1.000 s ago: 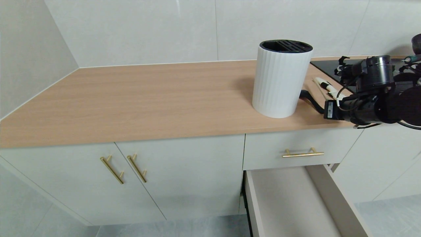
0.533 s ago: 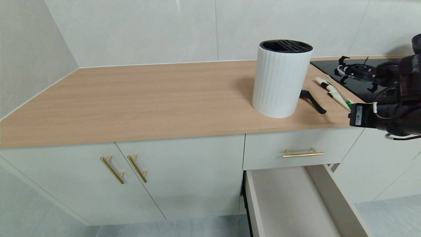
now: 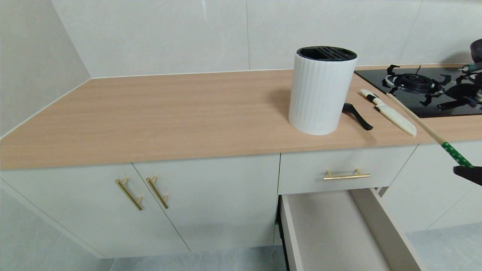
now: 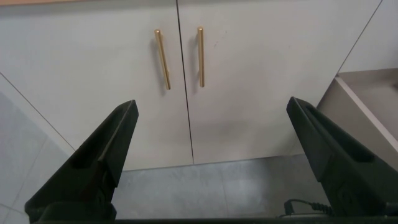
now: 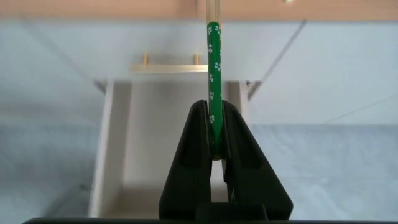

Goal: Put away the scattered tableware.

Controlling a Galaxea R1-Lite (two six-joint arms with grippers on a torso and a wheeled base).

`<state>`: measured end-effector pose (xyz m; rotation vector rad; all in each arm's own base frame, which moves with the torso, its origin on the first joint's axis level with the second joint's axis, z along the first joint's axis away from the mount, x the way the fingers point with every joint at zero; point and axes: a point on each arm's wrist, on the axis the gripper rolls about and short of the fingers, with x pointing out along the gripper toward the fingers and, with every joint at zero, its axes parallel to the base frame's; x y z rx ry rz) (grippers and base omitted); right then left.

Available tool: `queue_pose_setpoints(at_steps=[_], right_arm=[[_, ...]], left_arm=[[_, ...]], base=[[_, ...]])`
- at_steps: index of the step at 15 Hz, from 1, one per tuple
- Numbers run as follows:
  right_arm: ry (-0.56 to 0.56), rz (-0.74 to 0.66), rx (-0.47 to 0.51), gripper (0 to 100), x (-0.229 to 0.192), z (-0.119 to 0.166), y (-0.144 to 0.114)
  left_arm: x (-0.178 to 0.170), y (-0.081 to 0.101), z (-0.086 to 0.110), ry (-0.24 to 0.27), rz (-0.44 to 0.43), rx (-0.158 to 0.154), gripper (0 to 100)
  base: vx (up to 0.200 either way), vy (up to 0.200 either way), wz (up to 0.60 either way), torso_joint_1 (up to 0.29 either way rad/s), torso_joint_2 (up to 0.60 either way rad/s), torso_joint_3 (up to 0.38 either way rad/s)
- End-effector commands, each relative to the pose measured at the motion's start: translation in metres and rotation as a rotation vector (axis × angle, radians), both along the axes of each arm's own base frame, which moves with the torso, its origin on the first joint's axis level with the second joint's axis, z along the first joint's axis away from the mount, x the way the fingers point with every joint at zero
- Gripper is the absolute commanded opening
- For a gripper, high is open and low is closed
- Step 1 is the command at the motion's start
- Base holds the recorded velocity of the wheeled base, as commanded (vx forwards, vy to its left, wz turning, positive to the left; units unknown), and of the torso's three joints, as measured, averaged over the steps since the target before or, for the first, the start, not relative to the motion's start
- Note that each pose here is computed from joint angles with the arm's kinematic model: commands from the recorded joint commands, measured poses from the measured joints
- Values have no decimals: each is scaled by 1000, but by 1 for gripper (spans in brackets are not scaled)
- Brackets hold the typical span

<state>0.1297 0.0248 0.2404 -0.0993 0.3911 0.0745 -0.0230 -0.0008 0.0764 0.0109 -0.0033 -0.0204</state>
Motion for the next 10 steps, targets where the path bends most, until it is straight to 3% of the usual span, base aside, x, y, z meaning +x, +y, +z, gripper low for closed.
queue_pose_setpoints(at_steps=[1, 7, 10], right_arm=[[43, 97, -56, 0, -34, -2, -6], [287, 352, -134, 0, -41, -28, 5], [497, 456, -177, 0, -22, -63, 23]], left_arm=[[0, 0, 0, 2, 0, 0, 100], [0, 0, 0, 2, 0, 0, 100], [0, 0, 0, 2, 0, 0, 100]], base=[[0, 0, 0, 0, 0, 0], [0, 0, 0, 0, 0, 0], [0, 0, 0, 0, 0, 0]])
